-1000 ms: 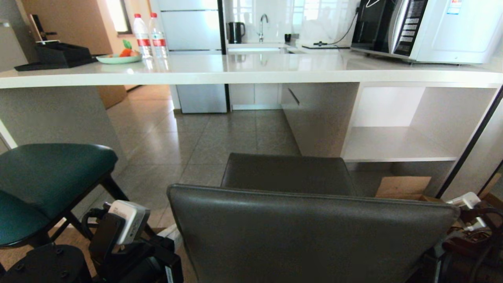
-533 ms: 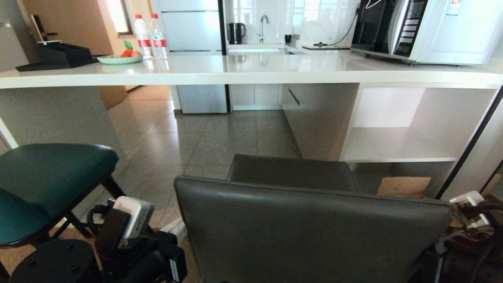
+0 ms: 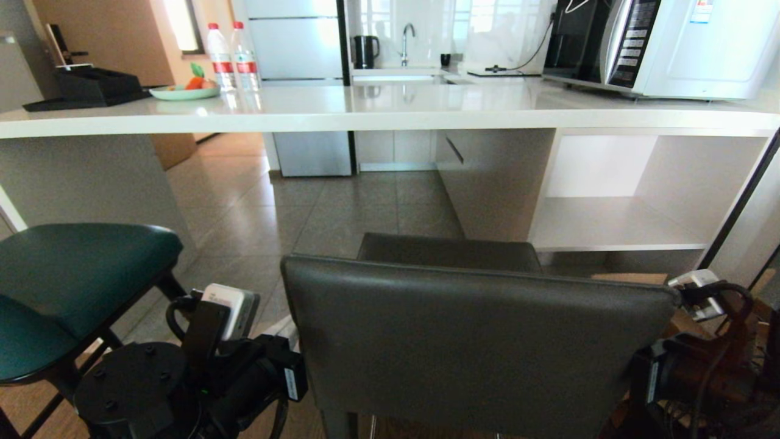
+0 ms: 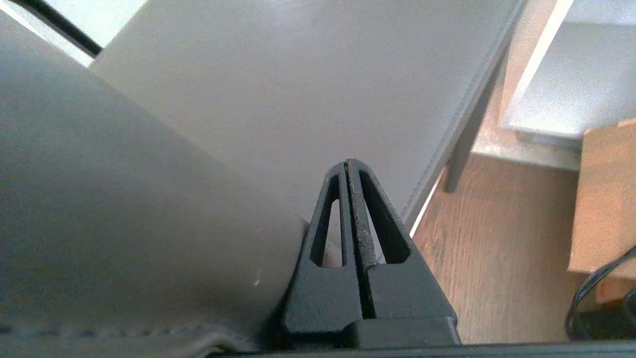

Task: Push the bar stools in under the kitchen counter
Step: Pull the gray chair out from under the dining table

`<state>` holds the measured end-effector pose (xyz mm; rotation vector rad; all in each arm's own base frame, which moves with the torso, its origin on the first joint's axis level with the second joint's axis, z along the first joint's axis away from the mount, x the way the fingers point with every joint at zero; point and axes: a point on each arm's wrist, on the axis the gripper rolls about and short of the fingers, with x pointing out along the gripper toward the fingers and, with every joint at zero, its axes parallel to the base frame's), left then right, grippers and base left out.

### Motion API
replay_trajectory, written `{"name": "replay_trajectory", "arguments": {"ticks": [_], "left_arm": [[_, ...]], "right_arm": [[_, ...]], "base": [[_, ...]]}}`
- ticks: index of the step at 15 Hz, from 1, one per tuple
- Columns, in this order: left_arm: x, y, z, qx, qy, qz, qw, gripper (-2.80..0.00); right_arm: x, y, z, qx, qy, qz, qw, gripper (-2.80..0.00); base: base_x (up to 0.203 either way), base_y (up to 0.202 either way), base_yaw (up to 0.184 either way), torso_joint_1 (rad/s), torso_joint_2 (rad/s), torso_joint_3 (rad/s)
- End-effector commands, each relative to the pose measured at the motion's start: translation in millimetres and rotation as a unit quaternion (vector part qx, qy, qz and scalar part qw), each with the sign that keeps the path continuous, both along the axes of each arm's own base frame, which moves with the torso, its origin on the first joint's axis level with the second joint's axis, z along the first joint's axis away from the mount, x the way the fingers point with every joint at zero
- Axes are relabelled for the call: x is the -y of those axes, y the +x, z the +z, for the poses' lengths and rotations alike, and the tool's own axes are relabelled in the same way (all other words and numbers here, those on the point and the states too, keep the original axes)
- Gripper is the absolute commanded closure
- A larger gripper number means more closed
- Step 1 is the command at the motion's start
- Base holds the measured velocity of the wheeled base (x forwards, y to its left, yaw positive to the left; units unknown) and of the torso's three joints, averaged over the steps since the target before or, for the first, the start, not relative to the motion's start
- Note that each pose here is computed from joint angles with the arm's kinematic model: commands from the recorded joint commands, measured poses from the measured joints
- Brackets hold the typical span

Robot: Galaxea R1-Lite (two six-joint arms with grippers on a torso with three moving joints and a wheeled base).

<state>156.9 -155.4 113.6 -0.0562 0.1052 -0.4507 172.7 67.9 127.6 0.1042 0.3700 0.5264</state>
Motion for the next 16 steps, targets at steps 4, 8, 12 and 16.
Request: {"name": "replay_trajectory", "arguments": {"ticks": [4, 8, 12, 16], "left_arm": [[15, -13, -1, 0.001, -0.003, -0.046, 0.9989, 0.00], [19, -10, -8, -0.007, 0.007, -0.045, 0.9989, 0.00], [20, -7, -11, -0.004, 0.003, -0.043, 0.9990, 0.00], [21, -5, -13, -0.007, 0.007, -0.043, 0.9990, 0.00]], "right_arm": [[-6, 12, -6, -0.014, -0.009, 0.006, 1.000, 0.00], [-8, 17, -8, -0.020, -0.011, 0.005, 1.000, 0.00], [-12, 29, -15, -0.002, -0.006, 0.000, 1.000, 0.00], [-11, 27, -14, 0.003, -0.009, -0.013, 1.000, 0.00]], "base": [[0.000, 0.000, 0.000, 0.000, 0.00, 0.000], [0.000, 0.000, 0.000, 0.000, 0.00, 0.000], [0.000, 0.000, 0.000, 0.000, 0.00, 0.000], [0.000, 0.000, 0.000, 0.000, 0.00, 0.000]]}}
